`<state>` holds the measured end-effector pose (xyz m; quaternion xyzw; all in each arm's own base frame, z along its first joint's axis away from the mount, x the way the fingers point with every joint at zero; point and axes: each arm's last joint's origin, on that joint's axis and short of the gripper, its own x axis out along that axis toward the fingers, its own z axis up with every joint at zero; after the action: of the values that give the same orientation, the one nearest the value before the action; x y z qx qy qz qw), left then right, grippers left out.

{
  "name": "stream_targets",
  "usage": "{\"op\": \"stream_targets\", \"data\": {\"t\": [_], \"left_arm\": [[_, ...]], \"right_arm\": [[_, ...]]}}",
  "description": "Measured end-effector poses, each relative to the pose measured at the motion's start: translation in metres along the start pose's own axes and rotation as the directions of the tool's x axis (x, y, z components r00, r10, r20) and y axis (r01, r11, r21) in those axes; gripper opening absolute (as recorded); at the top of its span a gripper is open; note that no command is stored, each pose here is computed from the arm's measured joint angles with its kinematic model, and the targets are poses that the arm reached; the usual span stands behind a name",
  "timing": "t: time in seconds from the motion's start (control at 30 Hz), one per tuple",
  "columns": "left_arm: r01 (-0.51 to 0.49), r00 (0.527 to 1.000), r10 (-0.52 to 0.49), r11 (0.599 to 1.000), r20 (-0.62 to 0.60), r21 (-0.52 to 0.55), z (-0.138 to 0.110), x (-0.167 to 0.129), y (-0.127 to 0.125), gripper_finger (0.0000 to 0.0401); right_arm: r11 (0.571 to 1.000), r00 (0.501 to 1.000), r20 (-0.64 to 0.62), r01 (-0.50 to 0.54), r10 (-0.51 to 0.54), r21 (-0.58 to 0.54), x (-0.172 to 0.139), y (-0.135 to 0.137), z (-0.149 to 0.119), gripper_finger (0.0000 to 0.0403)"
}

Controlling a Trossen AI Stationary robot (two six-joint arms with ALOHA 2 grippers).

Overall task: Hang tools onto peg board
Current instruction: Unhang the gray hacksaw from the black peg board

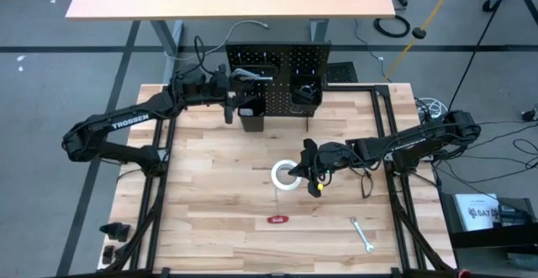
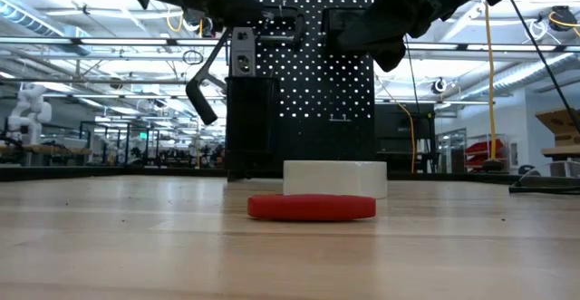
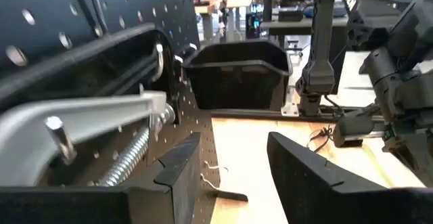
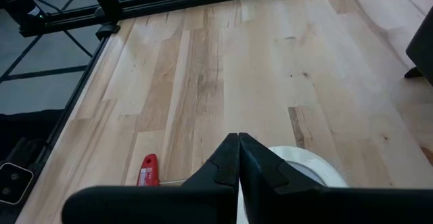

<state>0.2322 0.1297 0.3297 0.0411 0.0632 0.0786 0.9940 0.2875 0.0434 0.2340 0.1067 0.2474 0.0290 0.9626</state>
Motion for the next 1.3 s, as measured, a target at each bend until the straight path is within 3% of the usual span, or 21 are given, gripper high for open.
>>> {"op": "stream_targets", "data": {"t": [0.3,0.6,0.87,1.3], "left_arm": [[-0.017,0.998,0.015,0.999,0.065,0.033,0.022,-0.032,-0.010,0.0175],[-0.206,0.973,0.215,0.972,-0.082,0.109,0.019,-0.062,-0.016,0.0176],[-0.351,0.888,0.394,0.913,-0.235,0.208,0.006,-0.066,-0.013,0.0176],[-0.379,0.803,0.477,0.872,-0.358,0.311,-0.010,-0.053,-0.006,0.0176]], "right_arm": [[1.000,1.000,0.000,0.000,0.000,-0.008,0.000,0.000,0.000,0.0000],[1.000,1.000,0.000,0.000,0.000,-0.013,0.000,0.000,0.000,0.0000],[1.000,1.000,0.001,0.000,0.000,-0.015,0.000,0.000,0.000,0.0000],[1.000,1.000,0.001,0.000,0.000,-0.015,0.000,0.000,0.000,0.0000]]}}
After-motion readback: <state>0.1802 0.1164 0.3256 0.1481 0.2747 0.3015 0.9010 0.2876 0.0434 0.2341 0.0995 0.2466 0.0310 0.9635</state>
